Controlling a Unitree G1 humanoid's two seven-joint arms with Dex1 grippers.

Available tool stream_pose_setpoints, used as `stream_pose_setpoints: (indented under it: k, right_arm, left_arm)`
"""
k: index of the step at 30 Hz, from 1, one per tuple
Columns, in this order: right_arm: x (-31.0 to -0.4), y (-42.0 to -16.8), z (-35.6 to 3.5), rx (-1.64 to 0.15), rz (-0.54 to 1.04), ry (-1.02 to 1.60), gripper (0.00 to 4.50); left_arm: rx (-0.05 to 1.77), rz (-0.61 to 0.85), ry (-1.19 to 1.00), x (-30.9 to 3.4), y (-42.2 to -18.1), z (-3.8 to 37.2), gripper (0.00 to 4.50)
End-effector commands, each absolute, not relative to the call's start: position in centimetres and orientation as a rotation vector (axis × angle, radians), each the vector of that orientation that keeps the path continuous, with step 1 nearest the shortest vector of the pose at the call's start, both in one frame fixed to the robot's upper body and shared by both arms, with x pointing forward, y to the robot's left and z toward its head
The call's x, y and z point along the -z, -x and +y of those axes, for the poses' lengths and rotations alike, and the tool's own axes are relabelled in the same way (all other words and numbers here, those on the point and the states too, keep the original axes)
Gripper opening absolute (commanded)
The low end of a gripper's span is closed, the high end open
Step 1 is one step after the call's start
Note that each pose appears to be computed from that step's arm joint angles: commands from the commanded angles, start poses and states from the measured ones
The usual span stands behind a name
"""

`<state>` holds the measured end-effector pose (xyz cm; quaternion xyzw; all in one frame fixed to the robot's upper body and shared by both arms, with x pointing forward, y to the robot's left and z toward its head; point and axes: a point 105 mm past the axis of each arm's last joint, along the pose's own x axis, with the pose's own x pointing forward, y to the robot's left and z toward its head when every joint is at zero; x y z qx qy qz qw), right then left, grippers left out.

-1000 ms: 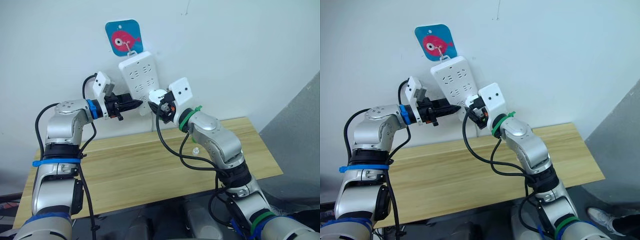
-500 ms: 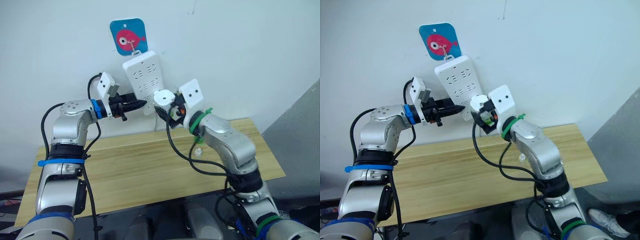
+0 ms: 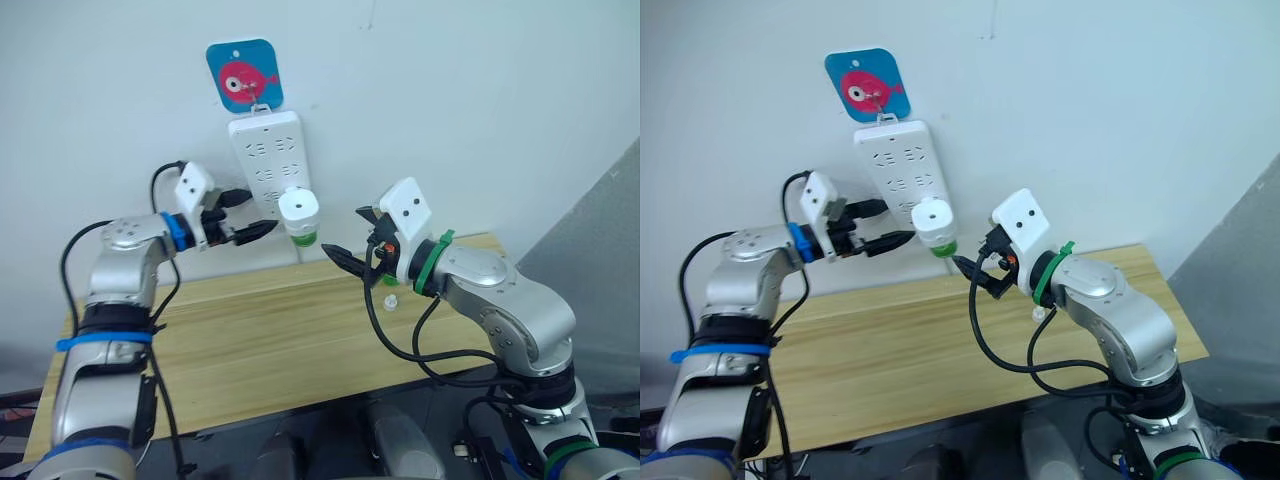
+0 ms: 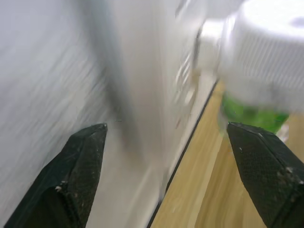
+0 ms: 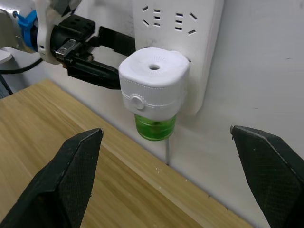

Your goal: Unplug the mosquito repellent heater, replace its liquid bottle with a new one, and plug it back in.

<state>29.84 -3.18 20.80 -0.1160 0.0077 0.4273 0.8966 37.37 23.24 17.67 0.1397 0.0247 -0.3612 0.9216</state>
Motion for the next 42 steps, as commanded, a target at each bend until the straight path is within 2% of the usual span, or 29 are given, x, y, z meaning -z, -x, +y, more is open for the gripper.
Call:
stream_pose_setpoints:
  k: [1, 2, 5, 8, 16, 18, 24, 35, 42]
  right_arm:
    - [-22.6, -28.6, -2.3, -0.966, -0.095, 0.261, 4.50]
    - [-22.6, -28.5, -2.3, -0.976, -0.100, 0.263, 4.50]
    - [-22.6, -28.1, -1.9, -1.024, -0.121, 0.265, 4.50]
    - [-22.5, -28.0, -1.5, -1.050, -0.138, 0.273, 3.91]
    - [-22.0, -28.5, -0.5, -1.083, -0.156, 0.297, 0.91]
    - [-21.7, -29.0, -0.5, -1.062, -0.155, 0.312, 0.14]
    - [-20.7, -31.4, -0.7, -0.962, -0.139, 0.343, 0.06]
    - [-19.3, -31.2, 0.4, -0.997, -0.103, 0.355, 0.06]
    - [-19.3, -32.3, 0.2, -0.933, -0.100, 0.350, 0.06]
  left_arm:
    - [0.637, -0.029, -0.315, -19.6, -35.8, 25.3, 4.13]
    - [0.625, -0.028, -0.320, -19.5, -35.3, 25.5, 4.13]
    - [0.666, 0.036, -0.350, -17.2, -31.3, 25.3, 4.13]
    - [0.722, 0.045, -0.344, -16.5, -28.4, 23.4, 4.16]
    - [1.010, -0.072, -0.338, -17.5, -22.4, 16.2, 4.16]
    - [1.021, -0.086, -0.323, -17.8, -21.8, 15.7, 4.16]
    - [1.040, -0.112, -0.351, -17.4, -21.1, 15.1, 4.16]
    - [1.048, -0.151, -0.361, -17.8, -21.6, 14.5, 4.16]
    - [1.062, -0.159, -0.362, -17.9, -21.8, 14.2, 4.16]
